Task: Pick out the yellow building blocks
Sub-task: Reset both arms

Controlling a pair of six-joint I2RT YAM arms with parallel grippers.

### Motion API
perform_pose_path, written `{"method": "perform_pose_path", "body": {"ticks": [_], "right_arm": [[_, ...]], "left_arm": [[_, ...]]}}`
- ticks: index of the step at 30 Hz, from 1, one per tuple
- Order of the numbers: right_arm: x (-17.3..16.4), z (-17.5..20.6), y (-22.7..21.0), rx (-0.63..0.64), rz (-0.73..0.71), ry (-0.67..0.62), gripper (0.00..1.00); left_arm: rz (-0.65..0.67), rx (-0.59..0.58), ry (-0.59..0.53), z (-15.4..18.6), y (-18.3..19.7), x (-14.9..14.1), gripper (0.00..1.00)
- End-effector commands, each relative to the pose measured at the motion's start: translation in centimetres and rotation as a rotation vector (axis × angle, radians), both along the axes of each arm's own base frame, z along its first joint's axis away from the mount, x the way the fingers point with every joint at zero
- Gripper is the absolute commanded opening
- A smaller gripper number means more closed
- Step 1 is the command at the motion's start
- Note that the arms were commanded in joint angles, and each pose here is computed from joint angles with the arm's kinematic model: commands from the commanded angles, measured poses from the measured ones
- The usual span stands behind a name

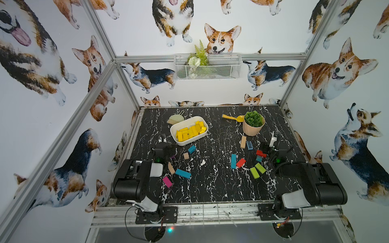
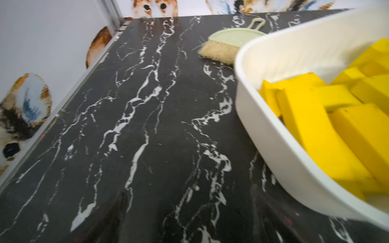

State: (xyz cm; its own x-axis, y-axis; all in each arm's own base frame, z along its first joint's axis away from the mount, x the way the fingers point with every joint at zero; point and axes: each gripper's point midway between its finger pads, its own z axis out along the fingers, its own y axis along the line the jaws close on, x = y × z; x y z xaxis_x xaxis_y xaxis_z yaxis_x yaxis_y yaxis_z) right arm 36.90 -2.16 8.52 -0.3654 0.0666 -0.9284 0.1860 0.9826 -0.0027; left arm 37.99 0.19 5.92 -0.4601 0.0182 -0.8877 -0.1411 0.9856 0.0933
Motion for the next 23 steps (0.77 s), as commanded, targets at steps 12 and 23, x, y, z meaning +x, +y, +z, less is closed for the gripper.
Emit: {"method": "perform_pose_path", "body": {"ticks": [12,23], "right_arm": [[0.33,0.67,-0.37,0.008,-0.027,-0.025,0.94],[0.30,0.62,-0.39,0.007,-0.028,-0.023,0.97]], "left_arm": [[0.043,0.029,-0.148,3.38,1.00,1.26,0.99],[0.013,0.019,-0.146,3.35,0.63,1.36,0.99]]}}
